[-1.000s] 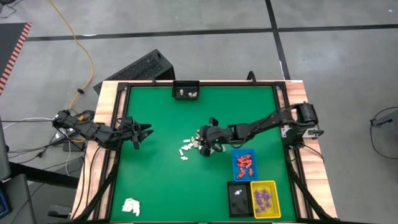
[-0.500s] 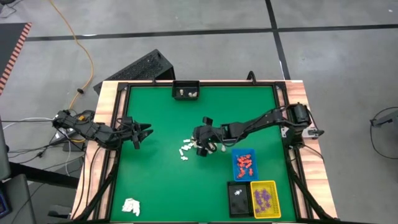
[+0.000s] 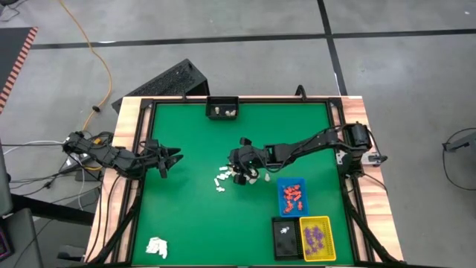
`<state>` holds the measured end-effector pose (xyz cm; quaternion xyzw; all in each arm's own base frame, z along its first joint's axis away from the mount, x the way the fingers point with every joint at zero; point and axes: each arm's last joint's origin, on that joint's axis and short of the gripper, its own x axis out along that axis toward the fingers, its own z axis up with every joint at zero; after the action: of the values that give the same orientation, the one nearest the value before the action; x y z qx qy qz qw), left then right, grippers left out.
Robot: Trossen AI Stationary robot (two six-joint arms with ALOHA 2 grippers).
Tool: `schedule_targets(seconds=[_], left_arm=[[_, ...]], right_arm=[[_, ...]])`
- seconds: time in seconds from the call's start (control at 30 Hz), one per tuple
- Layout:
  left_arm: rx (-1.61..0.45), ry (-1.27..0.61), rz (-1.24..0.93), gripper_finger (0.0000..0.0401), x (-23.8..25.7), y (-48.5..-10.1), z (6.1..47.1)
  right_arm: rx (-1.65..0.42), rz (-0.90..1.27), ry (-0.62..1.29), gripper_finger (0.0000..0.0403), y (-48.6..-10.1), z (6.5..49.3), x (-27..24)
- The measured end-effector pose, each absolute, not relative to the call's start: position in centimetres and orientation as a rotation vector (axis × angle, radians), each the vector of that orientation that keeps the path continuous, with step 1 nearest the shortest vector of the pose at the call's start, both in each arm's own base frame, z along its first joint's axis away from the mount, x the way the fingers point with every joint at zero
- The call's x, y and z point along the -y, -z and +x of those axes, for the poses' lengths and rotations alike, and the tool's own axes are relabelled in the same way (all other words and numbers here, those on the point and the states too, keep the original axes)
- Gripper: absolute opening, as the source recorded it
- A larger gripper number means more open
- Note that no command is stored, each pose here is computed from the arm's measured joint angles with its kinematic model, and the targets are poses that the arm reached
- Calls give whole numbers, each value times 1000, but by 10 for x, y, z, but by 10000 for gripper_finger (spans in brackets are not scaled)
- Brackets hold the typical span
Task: Sort Halloween decoration
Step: Put the orange skeleton toy into the blue bin
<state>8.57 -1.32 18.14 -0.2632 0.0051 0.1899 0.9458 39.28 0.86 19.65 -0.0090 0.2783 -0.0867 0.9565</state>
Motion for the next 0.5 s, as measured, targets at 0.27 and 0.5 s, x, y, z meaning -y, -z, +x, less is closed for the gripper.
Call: schedule_targets(seconds=[0.27,0.5], left_arm=[[-13,-388,-542,189,13,-181,86],[-17,-378,-543,189,13,-181,86]], right_arm=[[-566,-19,177,137,-196,393,-9],[-566,-19,177,137,-196,393,-9]])
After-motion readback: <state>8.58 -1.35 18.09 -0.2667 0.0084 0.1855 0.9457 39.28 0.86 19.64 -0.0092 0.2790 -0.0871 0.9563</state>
